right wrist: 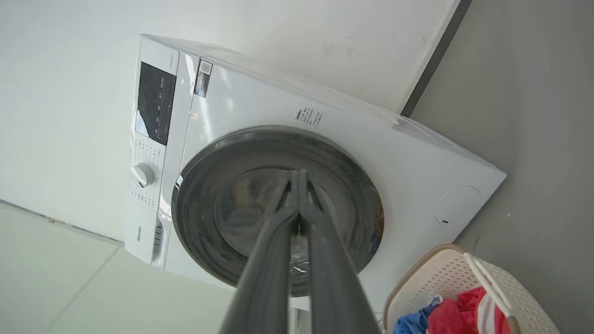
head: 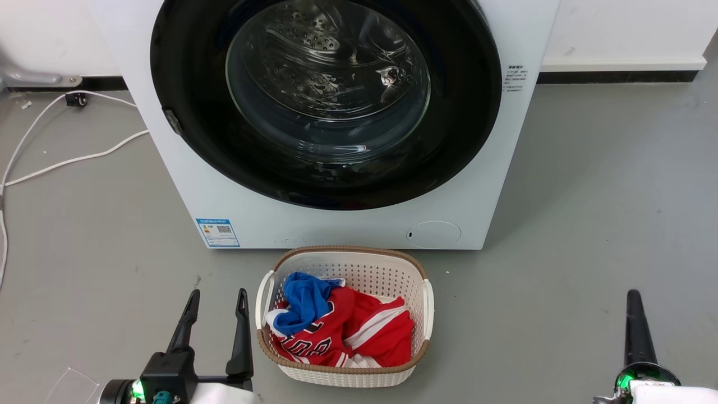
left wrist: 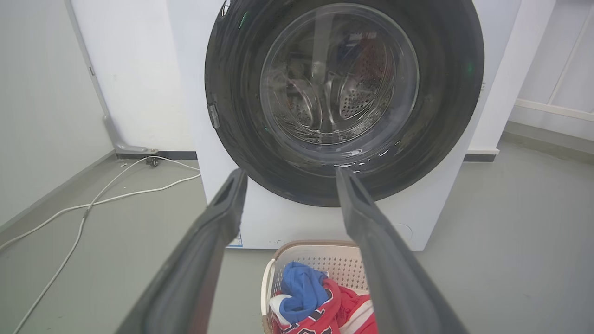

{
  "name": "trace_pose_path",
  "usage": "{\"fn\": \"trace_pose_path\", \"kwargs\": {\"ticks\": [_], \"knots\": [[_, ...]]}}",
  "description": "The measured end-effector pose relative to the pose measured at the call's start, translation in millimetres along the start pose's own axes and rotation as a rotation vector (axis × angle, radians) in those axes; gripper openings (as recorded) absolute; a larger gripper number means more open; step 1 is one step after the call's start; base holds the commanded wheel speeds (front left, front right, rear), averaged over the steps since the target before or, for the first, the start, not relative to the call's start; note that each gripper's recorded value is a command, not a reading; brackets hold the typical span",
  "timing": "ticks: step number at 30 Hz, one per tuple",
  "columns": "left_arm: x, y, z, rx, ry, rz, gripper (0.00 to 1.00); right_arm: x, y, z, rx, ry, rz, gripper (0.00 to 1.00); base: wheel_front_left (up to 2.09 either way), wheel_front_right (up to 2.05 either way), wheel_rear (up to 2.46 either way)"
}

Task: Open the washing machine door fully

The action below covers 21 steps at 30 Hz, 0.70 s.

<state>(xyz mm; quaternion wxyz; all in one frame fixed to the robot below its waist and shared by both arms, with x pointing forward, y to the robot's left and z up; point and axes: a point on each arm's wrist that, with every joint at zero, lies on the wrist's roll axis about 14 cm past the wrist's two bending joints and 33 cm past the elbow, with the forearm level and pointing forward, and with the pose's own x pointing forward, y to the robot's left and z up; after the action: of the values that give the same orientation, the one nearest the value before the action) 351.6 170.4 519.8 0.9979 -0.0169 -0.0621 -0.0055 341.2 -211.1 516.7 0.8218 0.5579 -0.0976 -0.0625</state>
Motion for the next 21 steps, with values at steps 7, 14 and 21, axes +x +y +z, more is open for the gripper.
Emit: {"fn": "trace_pose_path", "kwargs": {"ticks": [7, 14, 21], "knots": [[-0.8, 1.8, -1.3, -0.001, 0.004, 0.006, 1.00, -2.2, 0.9, -17.8, 0.336, 0.026, -0.058, 0.00, 0.00, 0.00, 0.00], [-0.4, 2.7, -1.1, 0.000, 0.004, 0.011, 1.00, -4.4, 17.5, -24.6, 0.520, 0.083, -0.036, 0.00, 0.00, 0.00, 0.00], [-0.2, 2.4, -1.1, 0.002, 0.004, 0.010, 1.00, -5.7, 30.9, -17.6, 0.518, 0.151, 0.029, 0.00, 0.00, 0.00, 0.00]]}}
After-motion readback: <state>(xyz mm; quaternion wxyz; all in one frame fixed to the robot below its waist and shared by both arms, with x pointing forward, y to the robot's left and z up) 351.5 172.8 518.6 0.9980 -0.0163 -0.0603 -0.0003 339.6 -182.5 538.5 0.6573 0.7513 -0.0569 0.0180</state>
